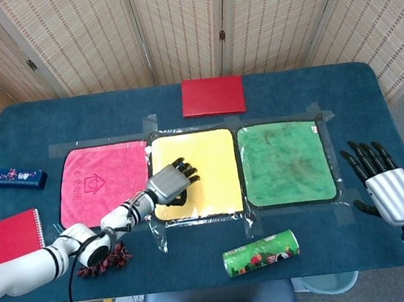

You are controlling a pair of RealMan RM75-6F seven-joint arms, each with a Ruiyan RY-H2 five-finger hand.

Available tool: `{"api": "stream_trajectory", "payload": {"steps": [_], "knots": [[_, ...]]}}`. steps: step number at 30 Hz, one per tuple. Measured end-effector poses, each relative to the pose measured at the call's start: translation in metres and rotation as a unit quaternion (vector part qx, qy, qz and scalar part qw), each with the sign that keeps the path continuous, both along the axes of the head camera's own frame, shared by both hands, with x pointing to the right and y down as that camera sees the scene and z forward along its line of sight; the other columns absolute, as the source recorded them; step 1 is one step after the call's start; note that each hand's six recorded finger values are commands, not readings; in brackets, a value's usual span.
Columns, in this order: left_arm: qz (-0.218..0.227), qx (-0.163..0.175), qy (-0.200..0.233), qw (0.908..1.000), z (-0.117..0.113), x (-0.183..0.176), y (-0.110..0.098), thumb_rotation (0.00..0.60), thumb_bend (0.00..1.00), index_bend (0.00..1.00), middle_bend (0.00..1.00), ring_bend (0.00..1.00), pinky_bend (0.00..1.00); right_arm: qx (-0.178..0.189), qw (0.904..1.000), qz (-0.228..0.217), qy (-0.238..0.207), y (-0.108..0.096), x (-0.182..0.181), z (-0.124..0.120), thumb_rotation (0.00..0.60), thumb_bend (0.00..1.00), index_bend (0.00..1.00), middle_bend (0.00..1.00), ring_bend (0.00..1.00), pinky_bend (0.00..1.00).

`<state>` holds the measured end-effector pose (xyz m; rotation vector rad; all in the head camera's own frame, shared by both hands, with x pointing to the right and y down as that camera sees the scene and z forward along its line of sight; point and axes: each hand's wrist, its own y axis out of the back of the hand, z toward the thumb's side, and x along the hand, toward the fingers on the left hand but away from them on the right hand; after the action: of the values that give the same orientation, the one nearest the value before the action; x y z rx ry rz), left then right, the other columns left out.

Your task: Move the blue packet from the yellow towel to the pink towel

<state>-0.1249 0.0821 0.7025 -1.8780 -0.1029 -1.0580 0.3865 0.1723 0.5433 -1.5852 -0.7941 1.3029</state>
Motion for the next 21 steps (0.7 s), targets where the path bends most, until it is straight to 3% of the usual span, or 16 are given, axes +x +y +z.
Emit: {"api": "stream_trajectory", "payload": {"steps": [10,21], "knots": [[0.055,0.023,-0.04,0.9974,0.02,0.01,0.009,0.136,0.96,0.21,0.14,0.1,0.0,-0.003,1.0,0.007,-0.001,0.002,0.005,0.002,0.6,0.12,0.0,0.0,0.0,0.0],[0.078,0.042,-0.06,0.9943,0.03,0.017,0.011,0.139,0.96,0.26,0.2,0.14,0.0,-0.004,0.9999,0.014,-0.002,0.004,0.009,0.003,0.6,0.13,0.0,0.0,0.0,0.0]]}}
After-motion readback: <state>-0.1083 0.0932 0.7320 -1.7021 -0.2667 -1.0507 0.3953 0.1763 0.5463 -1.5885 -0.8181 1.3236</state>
